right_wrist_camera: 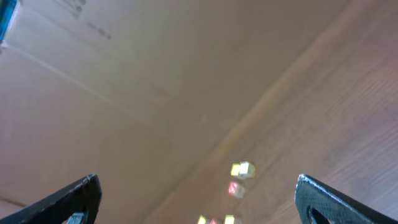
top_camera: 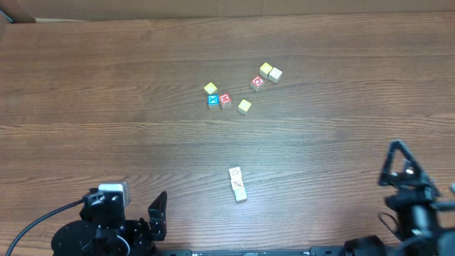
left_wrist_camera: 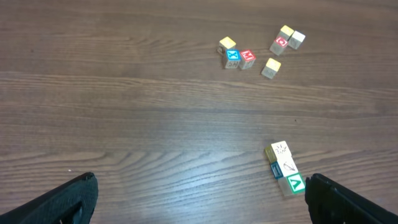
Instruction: Flip 3 blocks
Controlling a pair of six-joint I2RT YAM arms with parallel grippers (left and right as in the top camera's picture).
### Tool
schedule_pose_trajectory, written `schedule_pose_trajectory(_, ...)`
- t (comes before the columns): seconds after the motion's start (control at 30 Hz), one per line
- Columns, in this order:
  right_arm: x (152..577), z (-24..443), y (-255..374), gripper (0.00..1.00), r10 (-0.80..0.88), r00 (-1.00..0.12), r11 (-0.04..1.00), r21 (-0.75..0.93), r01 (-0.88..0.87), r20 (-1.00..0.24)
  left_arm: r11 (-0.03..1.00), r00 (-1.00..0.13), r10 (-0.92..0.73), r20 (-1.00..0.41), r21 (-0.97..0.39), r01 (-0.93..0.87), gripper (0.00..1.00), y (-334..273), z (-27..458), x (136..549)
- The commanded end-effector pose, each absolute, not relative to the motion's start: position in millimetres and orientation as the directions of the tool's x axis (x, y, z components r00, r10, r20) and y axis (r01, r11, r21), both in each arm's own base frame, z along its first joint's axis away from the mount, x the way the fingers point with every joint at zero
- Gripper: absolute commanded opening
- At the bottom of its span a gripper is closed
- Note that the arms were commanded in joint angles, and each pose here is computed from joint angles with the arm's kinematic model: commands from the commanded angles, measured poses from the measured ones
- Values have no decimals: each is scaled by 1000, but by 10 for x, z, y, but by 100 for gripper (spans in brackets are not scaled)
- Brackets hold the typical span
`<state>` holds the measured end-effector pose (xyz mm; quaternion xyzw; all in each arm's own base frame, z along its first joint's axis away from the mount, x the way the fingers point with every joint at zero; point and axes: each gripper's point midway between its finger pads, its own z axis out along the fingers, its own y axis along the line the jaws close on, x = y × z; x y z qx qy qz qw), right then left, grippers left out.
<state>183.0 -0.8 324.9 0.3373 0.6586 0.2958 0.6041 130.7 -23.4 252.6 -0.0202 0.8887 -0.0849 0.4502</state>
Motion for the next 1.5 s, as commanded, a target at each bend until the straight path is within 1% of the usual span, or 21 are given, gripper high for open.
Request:
schedule_pose_trajectory(0.0, 1950, 2902, 35, 100, 808, -38, 589, 806, 58, -588, 985, -582, -92, -808, -159, 65, 100, -256, 2572, 1294)
schedule_pose_trajectory(0.13, 2071, 2648, 84, 100, 814, -8, 581, 814, -13, -581, 985, -582, -92, -808, -159, 65, 100, -256, 2572, 1294)
schedule_pose_trajectory(0.2, 2128, 2603, 143, 100, 775, -10, 630, 774, -56, -632, 985, -582, -92, -808, -159, 65, 100, -256, 2572, 1294)
schedule_pose_trajectory(0.3, 2184, 2615, 249, 100, 676, 0, 731, 670, -132, -737, 985, -582, -92, -808, -159, 65, 100, -256, 2572, 1294)
schedule_pose_trajectory(0.37, 2209, 2568, 259, 100, 624, 6, 775, 618, -134, -781, 985, -582, -92, -808, -159, 65, 100, -256, 2572, 1294)
schedule_pose_trajectory(0.47, 2248, 2450, 248, 100, 581, 1, 808, 578, -113, -814, 985, -582, -92, -808, -159, 65, 100, -256, 2572, 1294)
schedule_pose_trajectory(0.73, 2401, 1939, 287, 100, 557, -49, 825, 559, -87, -829, 985, -582, -92, -808, -159, 65, 100, -256, 2572, 1294)
schedule_pose_trajectory(0.93, 2437, 1706, 301, 100, 546, -85, 831, 552, -68, -833, 985, -582, -92, -808, -159, 65, 100, -256, 2572, 1294)
schedule_pose_trajectory(1.07, 2432, 1706, 364, 100, 409, -84, 902, 417, -115, -908, 985, -582, -92, -808, -159, 65, 100, -256, 2572, 1294)
schedule_pose_trajectory(1.13, 2420, 1688, 438, 100, 295, -90, 938, 307, -163, -951, 985, -582, -92, -808, -159, 65, 100, -256, 2572, 1294)
schedule_pose_trajectory(1.23, 2419, 1686, 439, 100, 191, -73, 964, 201, -173, -979, 985, -582, -92, -808, -159, 65, 100, -256, 2572, 1294)
schedule_pose_trajectory(1.47, 2428, 1693, 391, 100, 94, -49, 983, 101, -151, -994, 985, -582, -92, -808, -159, 65, 100, -256, 2572, 1294)
